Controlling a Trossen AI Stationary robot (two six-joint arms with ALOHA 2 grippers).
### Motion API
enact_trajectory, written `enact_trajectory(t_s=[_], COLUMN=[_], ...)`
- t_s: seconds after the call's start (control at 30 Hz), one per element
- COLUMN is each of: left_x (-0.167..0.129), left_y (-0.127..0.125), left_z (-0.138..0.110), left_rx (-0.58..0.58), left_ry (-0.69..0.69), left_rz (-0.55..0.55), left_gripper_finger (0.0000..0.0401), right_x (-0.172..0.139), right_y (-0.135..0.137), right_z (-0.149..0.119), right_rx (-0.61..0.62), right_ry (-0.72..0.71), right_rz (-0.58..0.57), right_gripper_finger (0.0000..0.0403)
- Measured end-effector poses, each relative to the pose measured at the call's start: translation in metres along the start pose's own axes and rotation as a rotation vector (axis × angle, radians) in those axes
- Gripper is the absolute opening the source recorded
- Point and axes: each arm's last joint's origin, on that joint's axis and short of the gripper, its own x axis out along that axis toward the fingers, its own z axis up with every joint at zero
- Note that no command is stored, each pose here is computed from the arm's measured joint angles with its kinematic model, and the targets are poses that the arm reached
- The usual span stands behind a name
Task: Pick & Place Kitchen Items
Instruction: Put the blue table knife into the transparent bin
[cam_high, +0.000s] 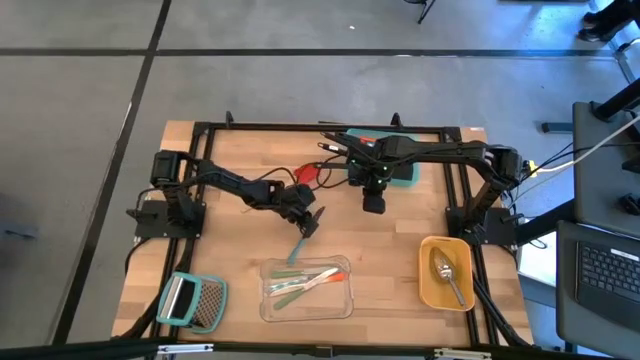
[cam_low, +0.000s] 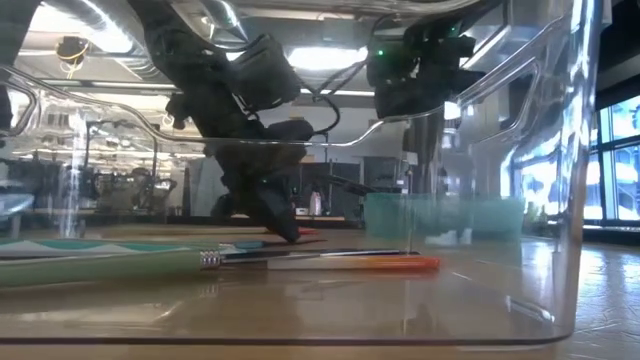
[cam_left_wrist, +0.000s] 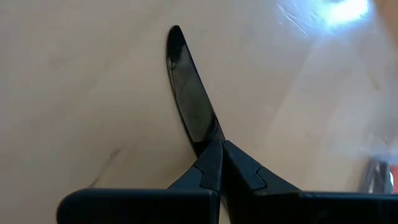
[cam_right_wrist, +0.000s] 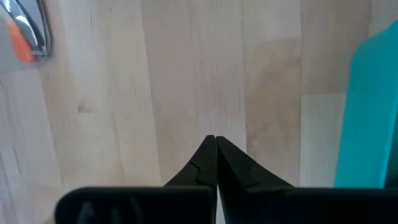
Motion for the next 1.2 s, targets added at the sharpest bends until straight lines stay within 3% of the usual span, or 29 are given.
enact_trajectory(t_s=[0.13, 0.37, 0.57, 0.67, 0.87, 1.0, 1.07, 1.2], left_x=[0.006, 0.017, 0.026, 0.023, -0.019, -0.055, -0.072, -0.098], left_y=[-0.001, -0.011, -0.026, -0.034, -0.066, -0.081, -0.084, -0.083], left_z=[0.003, 0.017, 0.032, 0.038, 0.042, 0.043, 0.044, 0.036], left_rx=[0.078, 0.215, 0.322, 0.347, 0.459, 0.488, 0.476, 0.458], left_ry=[0.047, 0.082, 0.099, 0.115, 0.040, -0.019, -0.041, -0.028], left_rz=[-0.051, -0.137, -0.163, -0.126, -0.004, -0.015, -0.029, 0.057], left_gripper_finger=[0.0001, 0.0001, 0.0001, 0.0001, 0.0001, 0.0001, 0.0001, 0.0007], right_x=[-0.001, -0.001, 0.000, -0.001, -0.001, 0.000, 0.001, 0.013], right_y=[-0.001, 0.006, 0.009, 0.008, 0.009, 0.010, 0.011, 0.015], right_z=[0.000, 0.004, 0.007, 0.009, 0.010, 0.014, 0.017, 0.028], right_rx=[-0.018, -0.099, -0.169, -0.178, -0.192, -0.215, -0.242, -0.348], right_ry=[-0.010, -0.078, -0.115, -0.126, -0.138, -0.172, -0.193, -0.227], right_rz=[0.028, 0.234, 0.232, 0.229, 0.227, 0.219, 0.203, 0.122], right_gripper_finger=[0.0000, 0.0000, 0.0000, 0.0000, 0.0000, 0.0008, 0.0024, 0.0081])
